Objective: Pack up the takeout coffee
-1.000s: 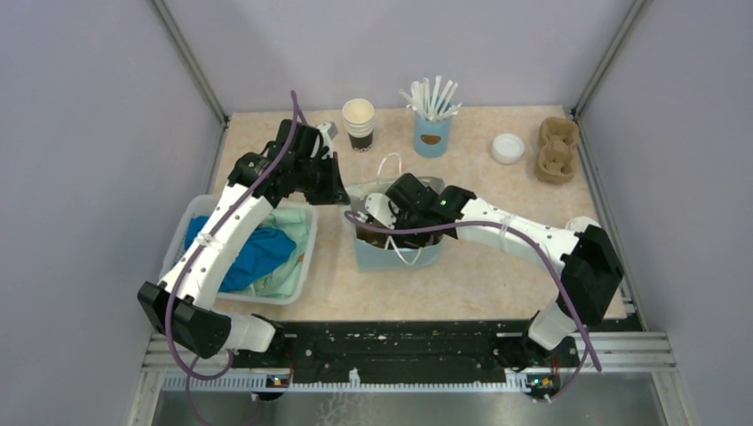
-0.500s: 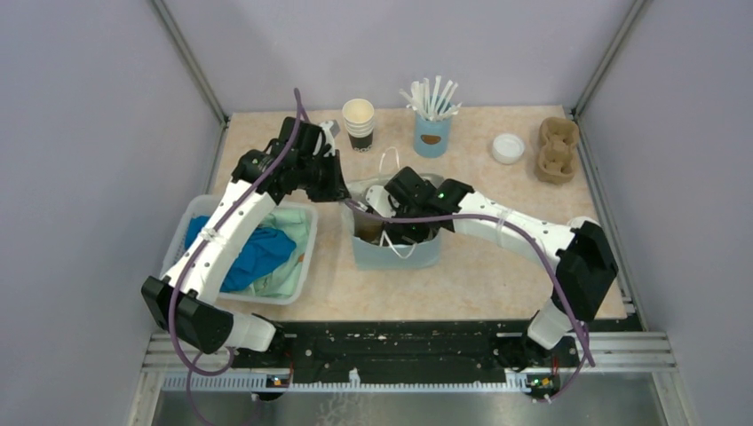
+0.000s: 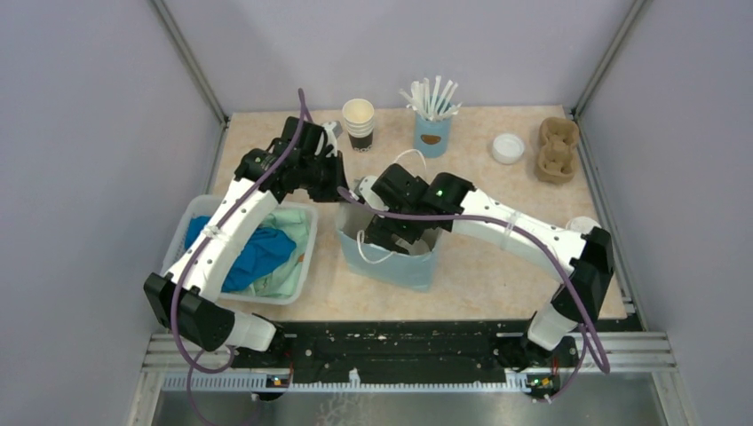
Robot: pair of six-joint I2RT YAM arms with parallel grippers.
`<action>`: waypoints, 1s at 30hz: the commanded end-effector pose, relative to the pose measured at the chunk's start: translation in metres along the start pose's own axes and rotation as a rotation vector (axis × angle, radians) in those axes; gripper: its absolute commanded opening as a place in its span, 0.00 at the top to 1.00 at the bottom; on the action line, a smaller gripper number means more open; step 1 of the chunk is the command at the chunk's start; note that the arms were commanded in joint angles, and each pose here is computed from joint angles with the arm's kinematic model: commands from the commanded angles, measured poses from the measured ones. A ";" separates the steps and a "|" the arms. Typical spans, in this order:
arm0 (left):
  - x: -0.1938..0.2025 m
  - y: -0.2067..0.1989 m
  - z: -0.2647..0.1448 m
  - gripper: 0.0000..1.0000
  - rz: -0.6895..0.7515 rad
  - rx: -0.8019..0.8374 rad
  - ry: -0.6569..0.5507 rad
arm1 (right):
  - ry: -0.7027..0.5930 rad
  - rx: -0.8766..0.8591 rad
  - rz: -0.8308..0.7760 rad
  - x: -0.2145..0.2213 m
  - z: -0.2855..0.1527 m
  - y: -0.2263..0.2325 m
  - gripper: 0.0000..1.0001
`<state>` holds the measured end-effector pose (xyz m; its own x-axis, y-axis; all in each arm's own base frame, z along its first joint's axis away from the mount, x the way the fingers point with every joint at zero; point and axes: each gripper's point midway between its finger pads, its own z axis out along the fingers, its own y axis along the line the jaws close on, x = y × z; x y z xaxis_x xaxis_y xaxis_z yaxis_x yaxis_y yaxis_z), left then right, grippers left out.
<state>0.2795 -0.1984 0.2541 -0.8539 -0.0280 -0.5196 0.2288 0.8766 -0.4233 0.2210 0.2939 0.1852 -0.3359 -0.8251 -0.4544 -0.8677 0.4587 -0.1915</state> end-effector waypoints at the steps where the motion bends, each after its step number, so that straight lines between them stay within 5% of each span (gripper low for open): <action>1: -0.014 -0.011 -0.004 0.81 0.015 0.050 -0.054 | -0.085 0.100 0.119 -0.019 -0.051 -0.017 0.01; 7: -0.019 -0.019 -0.009 0.73 -0.015 0.072 -0.058 | -0.193 0.094 0.272 -0.048 -0.105 -0.021 0.01; 16: -0.019 -0.042 -0.044 0.38 -0.078 0.154 -0.080 | -0.393 -0.176 0.647 -0.052 -0.234 0.010 0.01; 24: 0.028 -0.040 -0.052 0.30 -0.167 0.202 0.001 | -0.446 -0.167 1.003 0.022 -0.225 0.014 0.01; 30: 0.055 -0.039 -0.054 0.30 -0.221 0.244 0.039 | -0.499 -0.299 1.102 0.010 -0.187 0.030 0.01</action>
<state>0.2127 -0.2026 0.2814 -0.8934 -0.1610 -0.4195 0.1592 0.7598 -0.6304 0.1052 0.1943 0.3359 -0.7956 0.0529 -0.6035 -0.3490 0.7743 0.5280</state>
